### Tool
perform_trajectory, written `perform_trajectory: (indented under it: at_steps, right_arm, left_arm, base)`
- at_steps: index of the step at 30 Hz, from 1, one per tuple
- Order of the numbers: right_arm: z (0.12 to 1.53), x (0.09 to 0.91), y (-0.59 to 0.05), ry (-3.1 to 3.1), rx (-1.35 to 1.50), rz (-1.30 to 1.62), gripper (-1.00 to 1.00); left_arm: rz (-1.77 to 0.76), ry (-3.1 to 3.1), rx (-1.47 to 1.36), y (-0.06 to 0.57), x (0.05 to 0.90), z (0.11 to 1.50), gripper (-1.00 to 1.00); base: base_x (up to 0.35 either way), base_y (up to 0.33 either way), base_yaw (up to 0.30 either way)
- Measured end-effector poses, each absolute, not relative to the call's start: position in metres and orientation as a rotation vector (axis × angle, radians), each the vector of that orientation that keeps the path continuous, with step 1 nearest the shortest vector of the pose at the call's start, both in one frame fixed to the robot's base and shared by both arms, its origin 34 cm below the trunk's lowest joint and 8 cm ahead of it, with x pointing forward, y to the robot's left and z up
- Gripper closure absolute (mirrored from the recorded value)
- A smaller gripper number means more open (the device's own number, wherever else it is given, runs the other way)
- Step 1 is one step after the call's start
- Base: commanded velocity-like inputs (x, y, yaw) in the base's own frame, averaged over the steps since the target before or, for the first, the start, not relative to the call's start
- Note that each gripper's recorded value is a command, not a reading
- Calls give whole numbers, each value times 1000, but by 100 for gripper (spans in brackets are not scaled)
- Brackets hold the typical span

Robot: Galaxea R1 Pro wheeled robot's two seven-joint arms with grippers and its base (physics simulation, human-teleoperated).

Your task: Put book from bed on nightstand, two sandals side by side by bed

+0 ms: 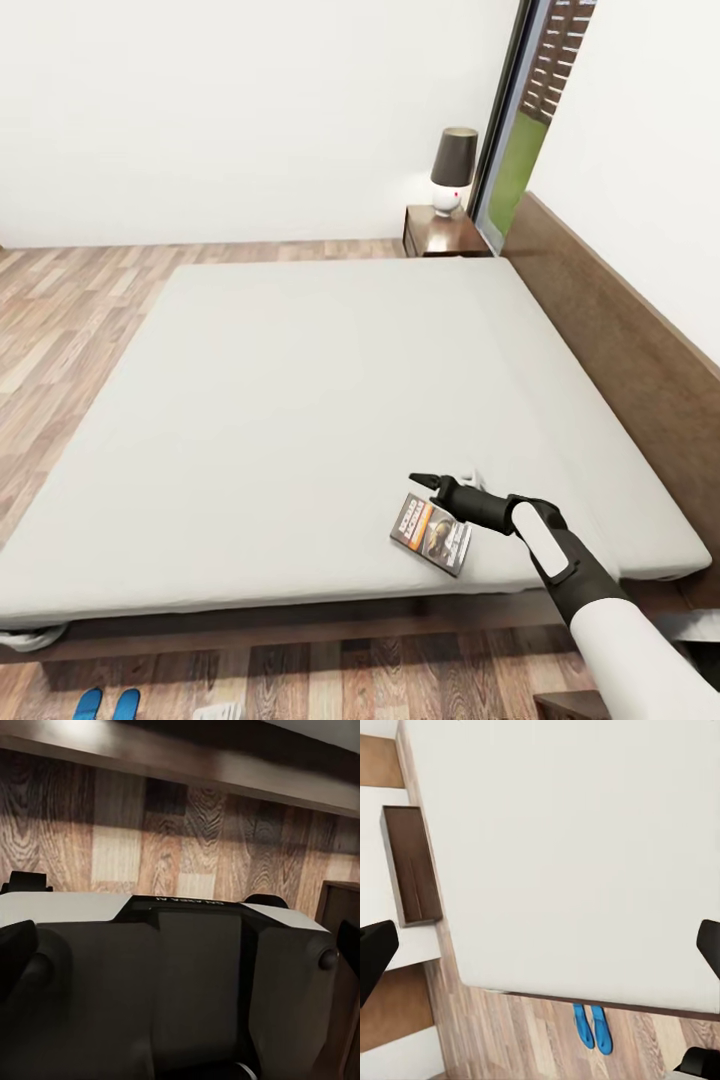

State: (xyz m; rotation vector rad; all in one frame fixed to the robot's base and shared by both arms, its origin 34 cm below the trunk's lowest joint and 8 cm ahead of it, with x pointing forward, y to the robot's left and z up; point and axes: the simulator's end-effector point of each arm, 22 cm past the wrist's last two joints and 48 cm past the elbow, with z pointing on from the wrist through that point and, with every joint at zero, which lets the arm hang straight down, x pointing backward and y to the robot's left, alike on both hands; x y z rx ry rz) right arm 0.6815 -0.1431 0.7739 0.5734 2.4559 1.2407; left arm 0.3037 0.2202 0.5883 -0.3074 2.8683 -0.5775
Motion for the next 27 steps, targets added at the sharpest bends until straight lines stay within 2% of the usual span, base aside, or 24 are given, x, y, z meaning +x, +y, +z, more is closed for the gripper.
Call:
perform_trajectory:
  at_steps: [11, 27]
  right_arm:
    - [759, 680, -207, 2495, 580, 1119, -100]
    - [744, 673, -207, 2523, 589, 1108, -100]
  left_arm:
    - [-578, 2884, -314, 220, 297, 585, -100]
    - [-586, 2871, -305, 229, 304, 584, -100]
  base:
    - [0, 0, 0]
    - [0, 0, 0]
